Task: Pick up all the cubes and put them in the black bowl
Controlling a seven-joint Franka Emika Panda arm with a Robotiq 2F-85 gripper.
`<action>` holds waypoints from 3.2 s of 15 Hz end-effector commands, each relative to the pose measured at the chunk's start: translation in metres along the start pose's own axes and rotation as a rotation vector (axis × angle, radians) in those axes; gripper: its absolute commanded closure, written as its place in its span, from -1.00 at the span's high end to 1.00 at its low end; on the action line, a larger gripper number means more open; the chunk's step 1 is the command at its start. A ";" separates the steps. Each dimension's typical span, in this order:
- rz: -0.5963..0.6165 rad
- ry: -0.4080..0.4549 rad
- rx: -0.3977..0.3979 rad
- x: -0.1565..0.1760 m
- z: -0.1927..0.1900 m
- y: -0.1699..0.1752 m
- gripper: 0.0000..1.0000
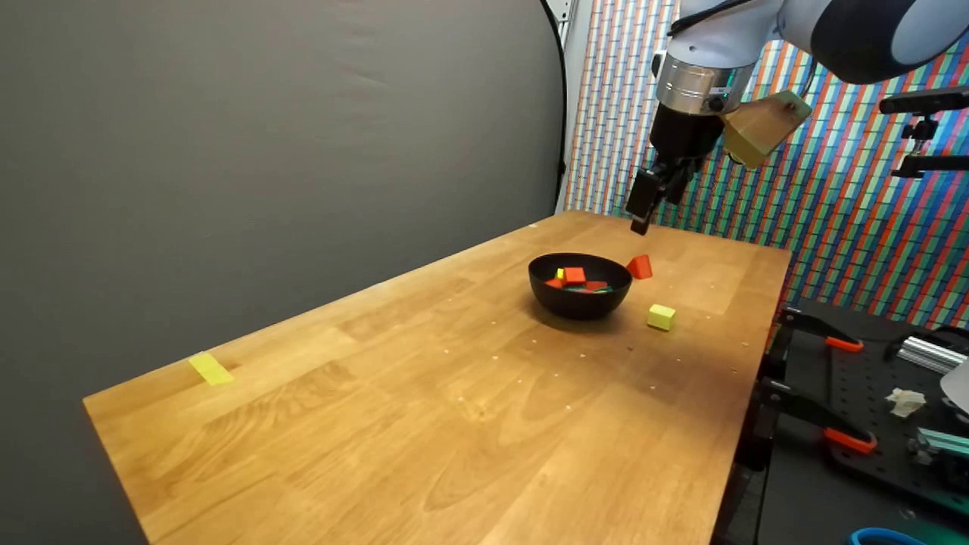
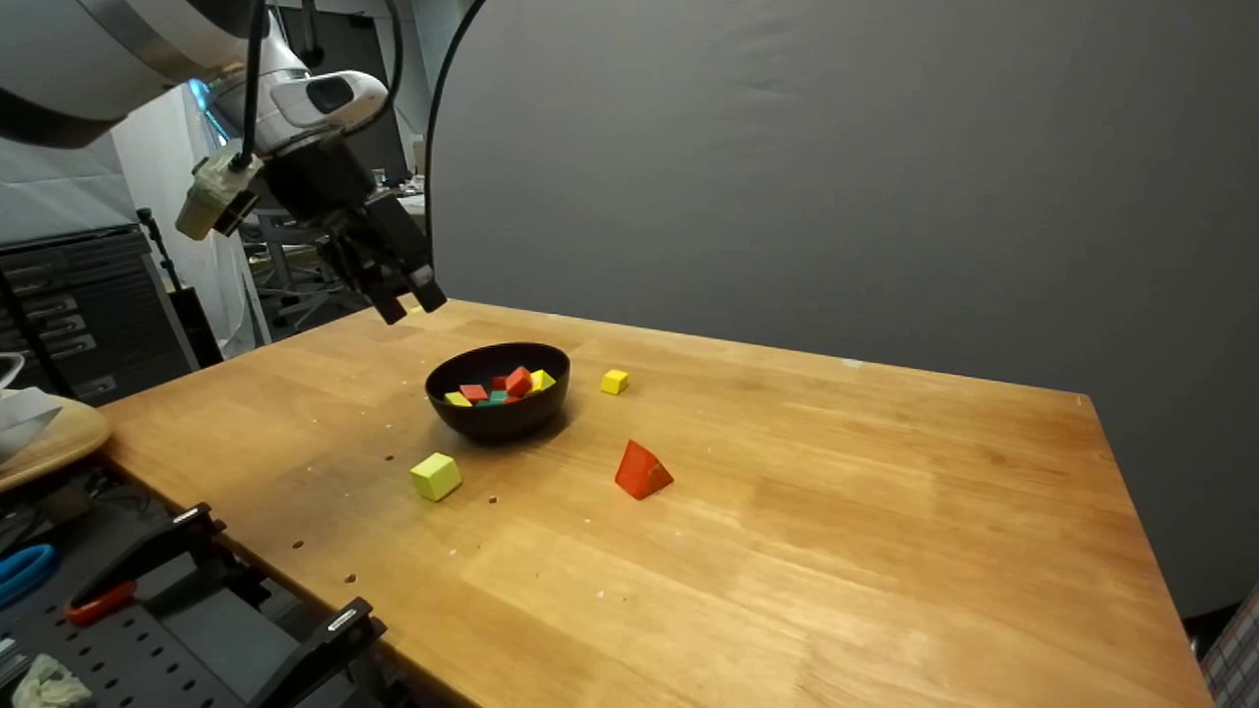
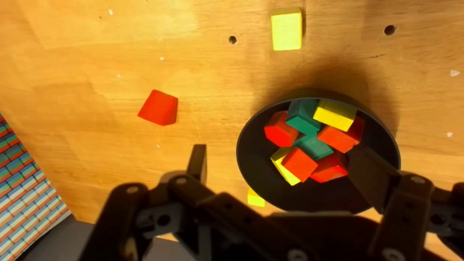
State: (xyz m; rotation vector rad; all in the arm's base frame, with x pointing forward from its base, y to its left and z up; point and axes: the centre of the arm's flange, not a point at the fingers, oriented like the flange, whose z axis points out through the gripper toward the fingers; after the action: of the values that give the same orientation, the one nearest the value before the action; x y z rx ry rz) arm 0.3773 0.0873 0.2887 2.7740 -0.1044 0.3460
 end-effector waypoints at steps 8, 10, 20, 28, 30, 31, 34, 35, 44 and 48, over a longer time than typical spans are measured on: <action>0.374 -0.033 0.215 0.026 0.055 0.118 1.00; 0.329 0.003 0.221 0.022 0.081 0.148 1.00; 0.195 -0.139 0.232 0.017 0.139 0.145 1.00; 0.156 -0.346 0.378 0.037 0.155 0.186 1.00; 0.181 -0.337 0.359 0.027 0.151 0.177 1.00; 0.185 -0.340 0.369 0.029 0.151 0.179 1.00; 0.215 -0.336 0.360 0.035 0.157 0.177 1.00; 0.225 -0.318 0.349 0.040 0.163 0.177 1.00; 0.304 -0.360 0.384 0.084 0.218 0.188 1.00; 0.348 -0.390 0.374 0.087 0.242 0.202 1.00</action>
State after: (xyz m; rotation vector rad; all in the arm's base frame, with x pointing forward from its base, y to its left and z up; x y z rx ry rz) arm 0.4760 -0.1696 0.1660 3.1550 -0.6113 -0.0925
